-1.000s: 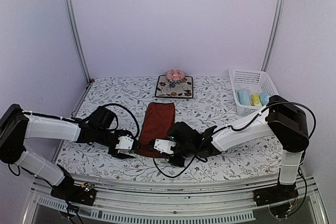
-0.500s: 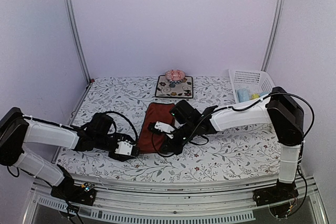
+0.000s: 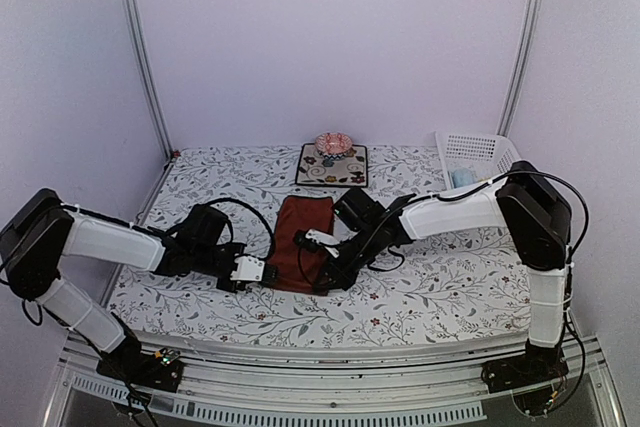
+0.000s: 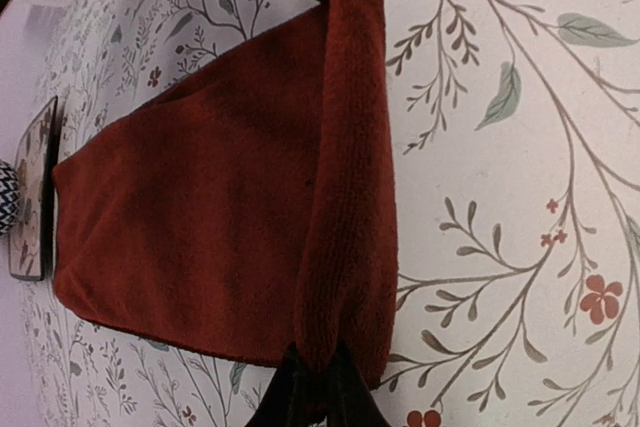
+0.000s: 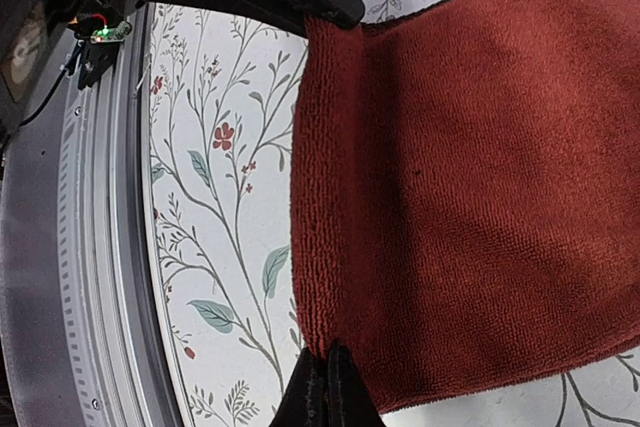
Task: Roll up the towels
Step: Roll the towel at the center of the board.
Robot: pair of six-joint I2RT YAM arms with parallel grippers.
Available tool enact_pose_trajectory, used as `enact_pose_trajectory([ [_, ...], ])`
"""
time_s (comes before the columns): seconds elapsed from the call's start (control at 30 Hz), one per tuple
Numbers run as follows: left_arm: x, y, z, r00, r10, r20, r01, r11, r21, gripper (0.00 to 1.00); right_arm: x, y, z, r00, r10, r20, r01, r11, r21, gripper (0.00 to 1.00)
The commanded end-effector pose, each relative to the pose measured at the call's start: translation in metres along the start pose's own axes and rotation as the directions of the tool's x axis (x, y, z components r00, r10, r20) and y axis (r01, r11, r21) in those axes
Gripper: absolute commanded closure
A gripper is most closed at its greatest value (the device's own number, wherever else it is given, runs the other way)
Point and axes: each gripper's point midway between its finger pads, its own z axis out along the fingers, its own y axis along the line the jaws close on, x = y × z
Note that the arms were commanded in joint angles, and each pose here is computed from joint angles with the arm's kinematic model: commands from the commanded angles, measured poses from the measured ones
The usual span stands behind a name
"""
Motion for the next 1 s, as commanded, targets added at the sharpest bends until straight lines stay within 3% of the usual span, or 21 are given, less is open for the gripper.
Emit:
enact_pose_trajectory([
  [0.0, -0.001, 0.004, 0.003, 1.000, -0.017, 0.000, 0.017, 1.000, 0.014, 0.94, -0.003, -0.003, -0.002, 0.998, 0.061, 0.006, -0.060, 0.996, -0.058, 0.98],
  [0.23, 0.007, 0.006, 0.011, 0.999, -0.037, -0.036, 0.038, 0.999, 0.032, 0.95, -0.003, -0.028, -0.007, 0.991, 0.131, 0.020, -0.131, 0.991, -0.038, 0.98],
  [0.63, 0.021, 0.008, 0.020, 0.993, -0.065, -0.100, 0.072, 0.995, 0.063, 0.95, -0.014, -0.053, -0.001, 0.991, 0.131, 0.028, -0.132, 0.990, 0.052, 0.98],
  [0.97, 0.032, 0.016, 0.023, 0.985, -0.095, -0.144, 0.101, 0.994, 0.039, 0.87, 0.002, -0.082, 0.001, 0.983, 0.186, 0.001, -0.183, 0.971, 0.154, 0.98],
])
